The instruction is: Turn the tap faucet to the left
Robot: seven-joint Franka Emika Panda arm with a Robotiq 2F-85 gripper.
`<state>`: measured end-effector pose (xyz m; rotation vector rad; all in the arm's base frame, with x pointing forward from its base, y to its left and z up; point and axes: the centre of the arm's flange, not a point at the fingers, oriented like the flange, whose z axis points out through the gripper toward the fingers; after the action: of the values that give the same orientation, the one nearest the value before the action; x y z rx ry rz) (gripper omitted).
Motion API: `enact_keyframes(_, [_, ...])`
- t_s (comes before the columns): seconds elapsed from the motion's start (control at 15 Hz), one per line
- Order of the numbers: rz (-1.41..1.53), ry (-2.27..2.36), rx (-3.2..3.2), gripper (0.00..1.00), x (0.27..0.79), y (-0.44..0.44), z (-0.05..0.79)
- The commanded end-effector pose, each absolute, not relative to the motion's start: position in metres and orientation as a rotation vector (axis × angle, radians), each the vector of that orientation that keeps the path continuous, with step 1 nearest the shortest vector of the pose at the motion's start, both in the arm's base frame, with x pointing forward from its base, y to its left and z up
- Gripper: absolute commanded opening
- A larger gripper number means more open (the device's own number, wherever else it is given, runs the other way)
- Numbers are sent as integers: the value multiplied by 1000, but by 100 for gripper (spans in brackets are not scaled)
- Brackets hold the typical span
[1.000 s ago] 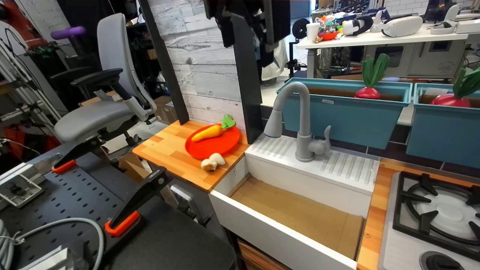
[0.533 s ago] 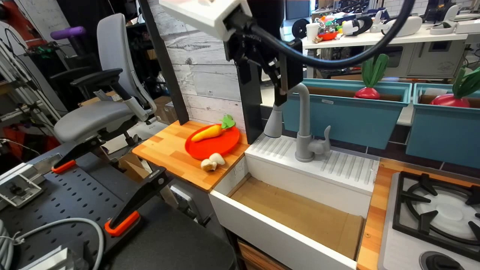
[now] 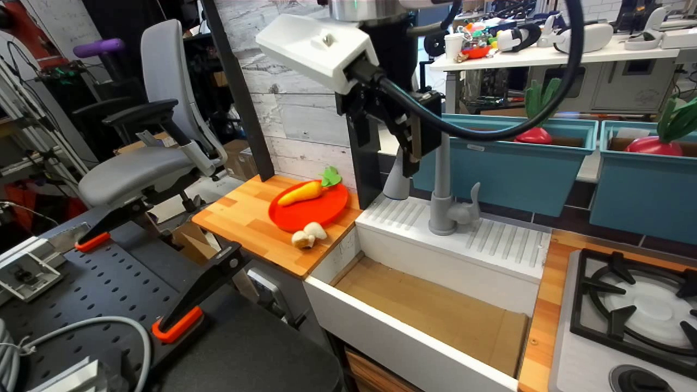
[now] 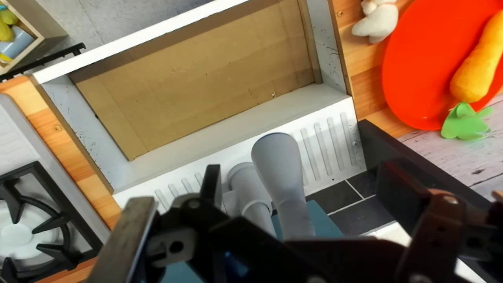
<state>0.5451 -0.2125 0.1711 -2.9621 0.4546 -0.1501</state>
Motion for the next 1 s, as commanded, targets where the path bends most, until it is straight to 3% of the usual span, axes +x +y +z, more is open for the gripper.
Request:
enact_keyframes(0.0, [-180, 450, -2997, 100, 567, -215, 160])
enact_keyframes(0.2, [-222, 440, -3028, 100, 576, -214, 155])
enact_keyframes(0.27, [-239, 438, -3035, 75, 579, -214, 153])
enact_keyframes(0.4, [-255, 431, -3052, 65, 583, -213, 150])
enact_keyframes(0.93, [-226, 380, -3068, 3, 576, -200, 148])
